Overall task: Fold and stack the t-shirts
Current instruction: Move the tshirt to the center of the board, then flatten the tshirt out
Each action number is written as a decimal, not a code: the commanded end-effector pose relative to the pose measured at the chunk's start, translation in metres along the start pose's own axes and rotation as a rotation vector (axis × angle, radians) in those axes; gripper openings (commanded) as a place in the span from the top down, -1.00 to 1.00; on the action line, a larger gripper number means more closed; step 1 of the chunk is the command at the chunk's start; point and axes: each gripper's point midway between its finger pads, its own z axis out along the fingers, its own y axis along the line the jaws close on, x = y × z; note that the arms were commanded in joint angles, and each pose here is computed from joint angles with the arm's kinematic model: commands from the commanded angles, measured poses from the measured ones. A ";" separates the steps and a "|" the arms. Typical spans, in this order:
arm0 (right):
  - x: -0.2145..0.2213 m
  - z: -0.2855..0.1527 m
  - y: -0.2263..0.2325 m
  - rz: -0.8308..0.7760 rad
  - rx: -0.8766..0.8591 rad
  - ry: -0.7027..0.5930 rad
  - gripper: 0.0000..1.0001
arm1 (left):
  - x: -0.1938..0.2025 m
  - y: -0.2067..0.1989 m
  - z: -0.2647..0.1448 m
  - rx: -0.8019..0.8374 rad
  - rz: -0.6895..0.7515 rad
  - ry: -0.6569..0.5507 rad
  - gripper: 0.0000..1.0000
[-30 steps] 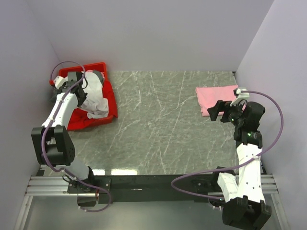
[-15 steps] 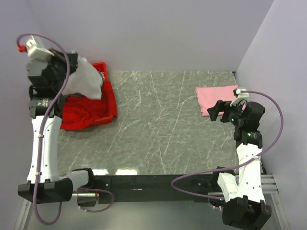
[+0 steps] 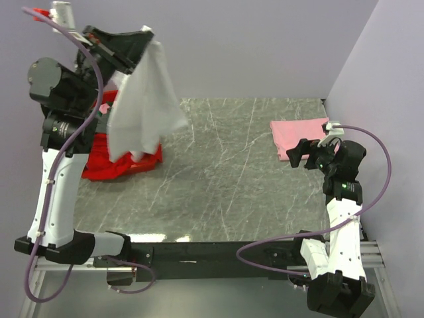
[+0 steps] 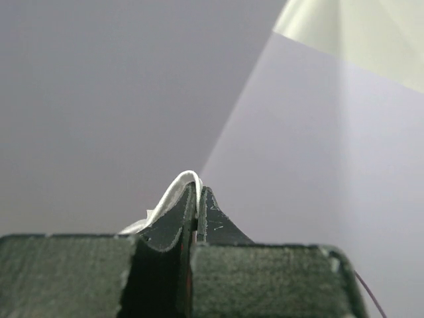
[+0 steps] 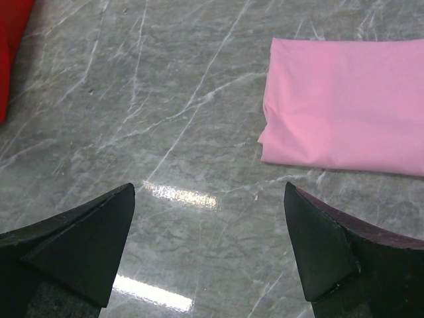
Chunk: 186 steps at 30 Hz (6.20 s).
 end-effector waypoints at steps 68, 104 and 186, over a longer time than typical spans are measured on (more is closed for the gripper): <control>-0.003 0.000 0.007 -0.031 -0.056 0.005 -0.98 | 0.387 0.432 -0.218 -1.271 0.434 1.277 0.99; 0.033 -0.010 0.061 -0.217 -0.458 0.079 -0.96 | 0.228 0.355 -0.131 -0.837 0.468 0.677 -0.99; -0.204 -0.176 0.181 -0.987 -0.464 -0.385 1.00 | 0.070 -0.087 -0.126 0.305 0.075 0.204 0.99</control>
